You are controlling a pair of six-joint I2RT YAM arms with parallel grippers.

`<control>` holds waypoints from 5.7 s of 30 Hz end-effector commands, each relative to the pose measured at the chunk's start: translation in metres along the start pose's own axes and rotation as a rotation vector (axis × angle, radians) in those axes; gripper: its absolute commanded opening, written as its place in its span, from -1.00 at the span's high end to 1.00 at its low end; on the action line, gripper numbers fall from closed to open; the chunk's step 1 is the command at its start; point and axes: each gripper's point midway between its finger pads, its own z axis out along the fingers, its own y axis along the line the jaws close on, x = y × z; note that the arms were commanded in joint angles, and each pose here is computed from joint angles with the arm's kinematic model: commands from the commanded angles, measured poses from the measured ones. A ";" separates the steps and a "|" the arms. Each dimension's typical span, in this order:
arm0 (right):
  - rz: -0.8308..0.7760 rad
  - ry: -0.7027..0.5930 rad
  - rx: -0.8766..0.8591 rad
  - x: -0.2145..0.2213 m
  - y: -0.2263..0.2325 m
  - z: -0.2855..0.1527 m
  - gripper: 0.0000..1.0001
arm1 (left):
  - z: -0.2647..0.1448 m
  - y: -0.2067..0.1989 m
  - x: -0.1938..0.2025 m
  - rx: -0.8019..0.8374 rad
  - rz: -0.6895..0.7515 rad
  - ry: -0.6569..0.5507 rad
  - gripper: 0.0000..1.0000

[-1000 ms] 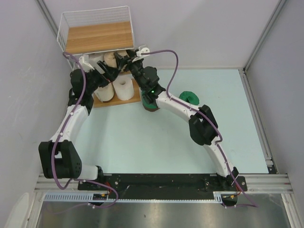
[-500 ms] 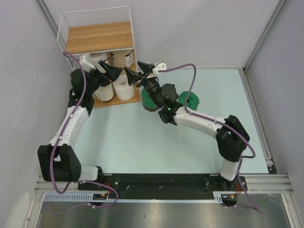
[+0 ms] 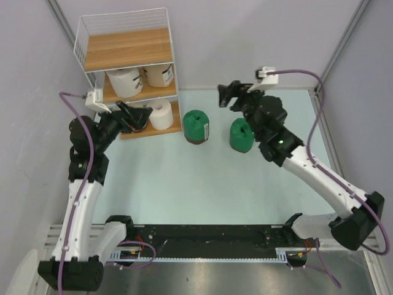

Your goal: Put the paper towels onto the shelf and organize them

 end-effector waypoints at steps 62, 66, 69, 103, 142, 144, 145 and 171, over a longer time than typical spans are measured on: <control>-0.104 0.256 -0.475 0.237 0.046 0.141 0.14 | -0.064 0.044 0.101 -0.171 0.018 0.234 -1.00; -0.099 0.245 -0.459 0.250 0.042 0.150 0.60 | -0.064 0.046 0.103 -0.173 0.020 0.238 -1.00; -0.103 0.234 -0.442 0.250 0.040 0.156 0.99 | -0.065 0.049 0.105 -0.183 0.024 0.242 -1.00; -0.194 0.300 0.118 0.163 -0.184 0.093 1.00 | -0.082 0.045 0.115 -0.191 -0.020 0.241 -1.00; -0.137 0.452 0.448 0.133 -0.175 -0.126 0.97 | -0.101 0.045 0.142 -0.176 -0.058 0.268 -0.99; -0.098 0.468 0.454 0.136 -0.181 -0.126 0.56 | -0.101 0.046 0.143 -0.178 -0.059 0.270 -1.00; -0.075 0.491 0.418 0.141 -0.177 -0.126 0.37 | -0.100 0.046 0.143 -0.175 -0.057 0.272 -0.99; 0.170 0.393 0.640 0.111 -0.228 -0.192 -0.50 | -0.096 0.055 0.148 -0.188 -0.039 0.284 -1.00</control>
